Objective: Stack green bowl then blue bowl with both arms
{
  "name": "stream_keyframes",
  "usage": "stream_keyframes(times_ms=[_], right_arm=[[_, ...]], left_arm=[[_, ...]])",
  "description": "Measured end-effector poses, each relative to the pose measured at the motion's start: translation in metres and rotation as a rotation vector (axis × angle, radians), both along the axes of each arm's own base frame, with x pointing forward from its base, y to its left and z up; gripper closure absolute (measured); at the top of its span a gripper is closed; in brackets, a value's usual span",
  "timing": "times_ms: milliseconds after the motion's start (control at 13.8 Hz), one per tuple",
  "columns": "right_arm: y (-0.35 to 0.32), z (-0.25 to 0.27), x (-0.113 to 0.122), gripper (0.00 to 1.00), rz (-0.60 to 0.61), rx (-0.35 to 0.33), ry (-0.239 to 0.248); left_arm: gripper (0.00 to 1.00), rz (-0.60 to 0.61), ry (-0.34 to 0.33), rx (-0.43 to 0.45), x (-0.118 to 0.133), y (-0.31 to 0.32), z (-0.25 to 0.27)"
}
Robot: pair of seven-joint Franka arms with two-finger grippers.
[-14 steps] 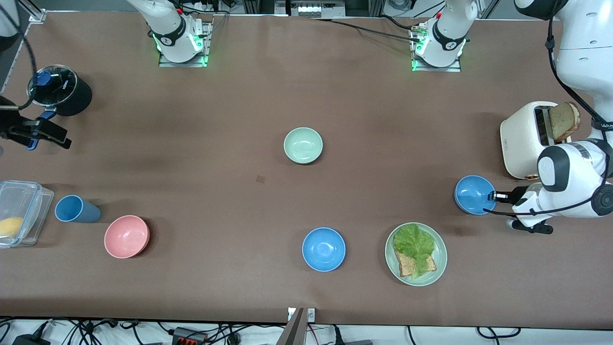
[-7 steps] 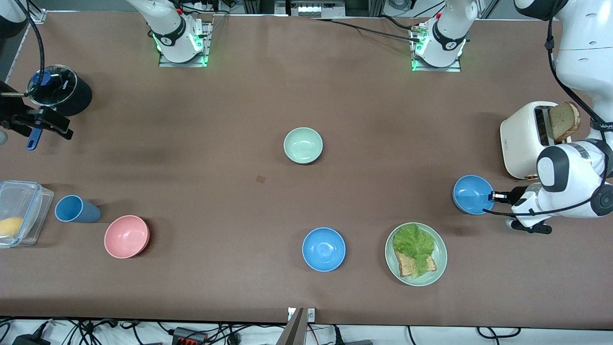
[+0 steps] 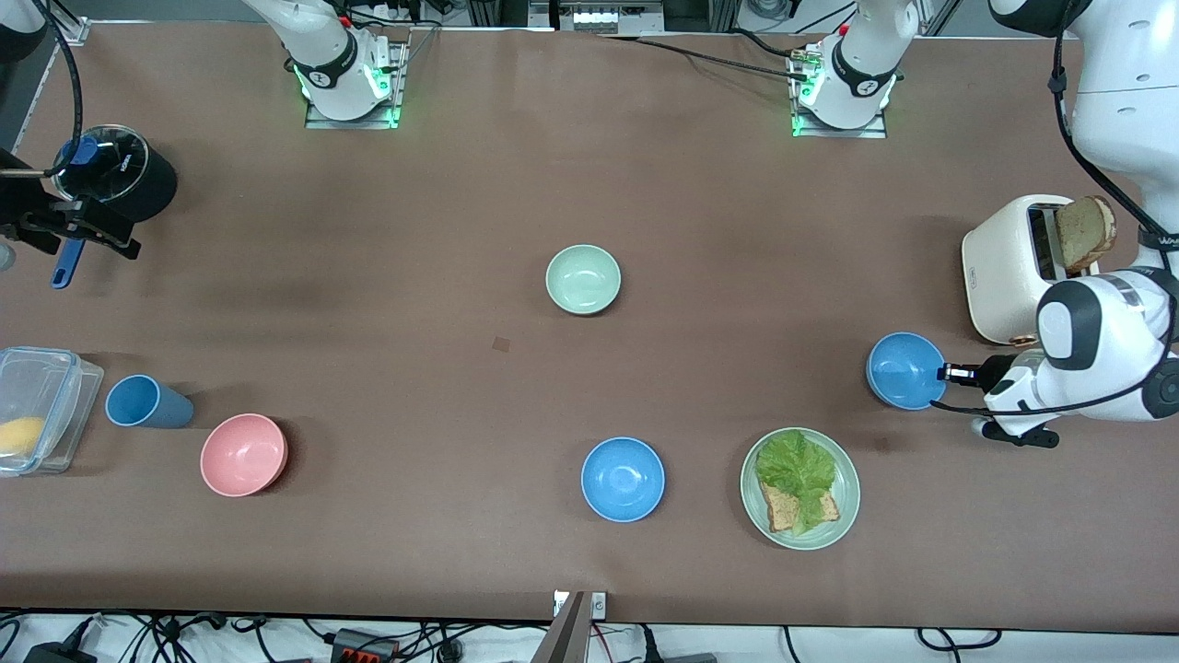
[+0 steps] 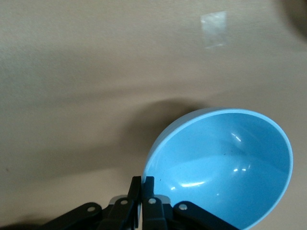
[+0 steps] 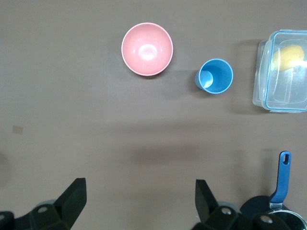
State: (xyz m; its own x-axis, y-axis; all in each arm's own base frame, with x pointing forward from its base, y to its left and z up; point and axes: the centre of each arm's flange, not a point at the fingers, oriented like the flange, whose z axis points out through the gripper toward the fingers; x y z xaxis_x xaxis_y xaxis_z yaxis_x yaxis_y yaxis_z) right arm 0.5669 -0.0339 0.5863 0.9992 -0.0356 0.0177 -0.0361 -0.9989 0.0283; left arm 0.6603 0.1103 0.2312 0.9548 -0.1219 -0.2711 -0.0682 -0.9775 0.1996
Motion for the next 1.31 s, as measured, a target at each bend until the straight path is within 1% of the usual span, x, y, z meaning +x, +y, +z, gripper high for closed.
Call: stream_keyframes(times_ms=[290,435,508,726,944,1016,1161,1306], right_arm=[[0.001,0.003,0.000,0.00,0.003,0.000,0.000],[0.001,0.003,0.000,0.00,0.003,0.000,0.000],[0.001,0.003,0.000,0.00,0.003,0.000,0.000],[0.001,0.003,0.000,0.00,0.003,0.000,0.000],[0.001,0.003,0.000,0.00,0.003,0.000,0.000],[0.001,0.003,0.000,0.00,0.003,0.000,0.000],[0.001,0.003,0.000,0.00,0.003,0.000,0.000],[0.001,0.003,0.000,0.00,0.003,0.000,0.000]], left_arm=[[0.96,0.010,0.045,-0.105,0.000,-0.019,0.057],[0.96,-0.020,0.058,-0.145,0.002,-0.042,0.087],[0.96,-0.013,0.061,-0.155,0.002,-0.059,0.100],[0.94,0.086,0.091,-0.146,0.000,-0.117,0.134],[0.93,0.206,0.125,-0.120,-0.010,-0.190,0.162],[0.94,0.249,0.123,-0.107,-0.016,-0.216,0.166],[0.94,0.336,0.090,-0.089,-0.033,-0.266,0.164],[0.95,0.410,0.068,-0.070,-0.059,-0.313,0.155]])
